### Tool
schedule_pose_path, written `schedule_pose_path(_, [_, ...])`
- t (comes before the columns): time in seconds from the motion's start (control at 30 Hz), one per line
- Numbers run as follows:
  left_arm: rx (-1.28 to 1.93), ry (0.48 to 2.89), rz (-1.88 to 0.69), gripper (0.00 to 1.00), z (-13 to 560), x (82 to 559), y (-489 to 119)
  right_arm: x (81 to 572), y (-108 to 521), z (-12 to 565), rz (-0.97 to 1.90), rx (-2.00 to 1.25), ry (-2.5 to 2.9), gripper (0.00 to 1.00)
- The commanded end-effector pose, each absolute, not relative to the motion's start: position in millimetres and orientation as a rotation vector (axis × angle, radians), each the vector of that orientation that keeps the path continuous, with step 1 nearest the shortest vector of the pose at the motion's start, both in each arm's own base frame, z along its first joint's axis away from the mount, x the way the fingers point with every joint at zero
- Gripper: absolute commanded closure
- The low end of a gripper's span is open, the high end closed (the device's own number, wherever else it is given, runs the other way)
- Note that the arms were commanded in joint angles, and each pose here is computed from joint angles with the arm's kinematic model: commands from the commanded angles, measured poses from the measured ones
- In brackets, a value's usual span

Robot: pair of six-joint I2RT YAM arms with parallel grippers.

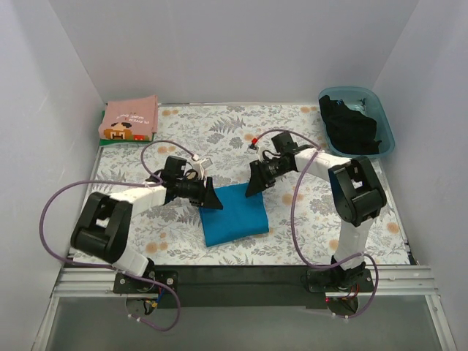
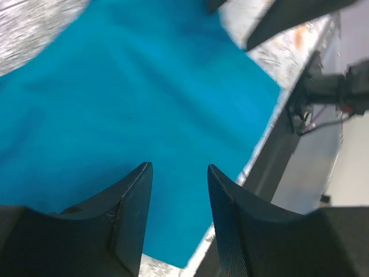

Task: Fold and stack the t-shirts
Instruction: Fold the tshirt

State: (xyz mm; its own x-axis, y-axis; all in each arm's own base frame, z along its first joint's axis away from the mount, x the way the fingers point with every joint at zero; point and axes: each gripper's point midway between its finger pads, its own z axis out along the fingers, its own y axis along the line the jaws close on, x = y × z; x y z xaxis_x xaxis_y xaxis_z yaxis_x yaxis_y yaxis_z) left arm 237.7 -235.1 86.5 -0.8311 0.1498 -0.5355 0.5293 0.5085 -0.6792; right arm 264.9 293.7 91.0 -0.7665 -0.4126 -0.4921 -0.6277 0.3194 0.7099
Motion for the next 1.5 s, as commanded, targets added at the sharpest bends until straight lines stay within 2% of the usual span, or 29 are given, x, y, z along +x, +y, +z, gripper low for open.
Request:
schedule_pose_path(0.0, [0.366,2.47,-1.301,0.58,62,254,-228,286,285,67,1.39,-0.856,2.405,0.46])
schedule_pose_path(0.17, [0.317,2.572,-1.163,0.6,10,315,-202,323,274,32,1.231,-0.789,2.438,0.43])
schedule_pose_path(0.2, [0.326,2.532,-1.159,0.6,21,342,-202,331,273,31,1.216,-0.779,2.434,0.43])
schedule_pose_path(0.23, [0.321,2.547,-1.177,0.61,11,349,-200,341,273,31,1.206,-0.772,2.426,0.43])
schedule_pose_path(0.33, [0.358,2.455,-1.188,0.61,39,384,-198,380,273,63,1.161,-0.765,2.322,0.39])
schedule_pose_path(0.4, [0.397,2.384,-1.224,0.61,70,386,-202,398,269,93,1.146,-0.754,2.251,0.34])
schedule_pose_path(0.47, [0.4,2.319,-1.263,0.6,106,379,-206,397,268,128,1.176,-0.743,2.191,0.3])
schedule_pose_path(0.53, [0.375,2.292,-1.358,0.56,123,361,-211,381,273,161,1.254,-0.749,2.133,0.28])
schedule_pose_path(0.57, [0.319,2.277,-1.408,0.55,144,353,-213,371,276,169,1.309,-0.713,2.147,0.21])
schedule_pose_path(0.63, [0.31,2.231,-1.497,0.49,162,341,-218,349,285,179,1.417,-0.706,2.132,0.2])
schedule_pose_path(0.73, [0.162,2.261,-1.587,0.47,166,323,-220,318,306,178,1.581,-0.663,2.157,0.2])
schedule_pose_path(0.8, [0.055,2.278,-1.641,0.48,161,314,-221,294,327,171,1.683,-0.627,2.215,0.24])
schedule_pose_path(0.93, [-0.064,2.355,-1.666,0.63,129,300,-222,250,358,129,1.786,-0.627,2.355,0.35])
schedule_pose_path(0.97, [-0.093,2.383,-1.66,0.67,118,298,-222,247,360,119,1.788,-0.622,2.375,0.43])
schedule_pose_path(1.03, [-0.2,2.472,-1.655,0.69,88,293,-220,237,358,85,1.802,-0.549,2.489,0.48])
schedule_pose_path(1.07, [-0.252,2.508,-1.64,0.75,75,292,-219,232,353,68,1.797,-0.51,2.544,0.54])
schedule_pose_path(1.1, [-0.352,2.582,-1.574,0.77,54,291,-214,229,349,56,1.79,-0.483,2.582,0.56])
schedule_pose_path(1.3, [-0.511,2.752,-1.374,0.86,-11,292,-189,226,296,-17,1.626,-0.247,2.766,0.59])
schedule_pose_path(1.4, [-0.509,2.723,-1.38,0.87,-12,299,-180,246,281,-12,1.608,-0.228,2.72,0.6])
schedule_pose_path(1.47, [-0.423,2.663,-1.468,0.86,6,303,-182,242,281,7,1.672,-0.324,2.675,0.64])
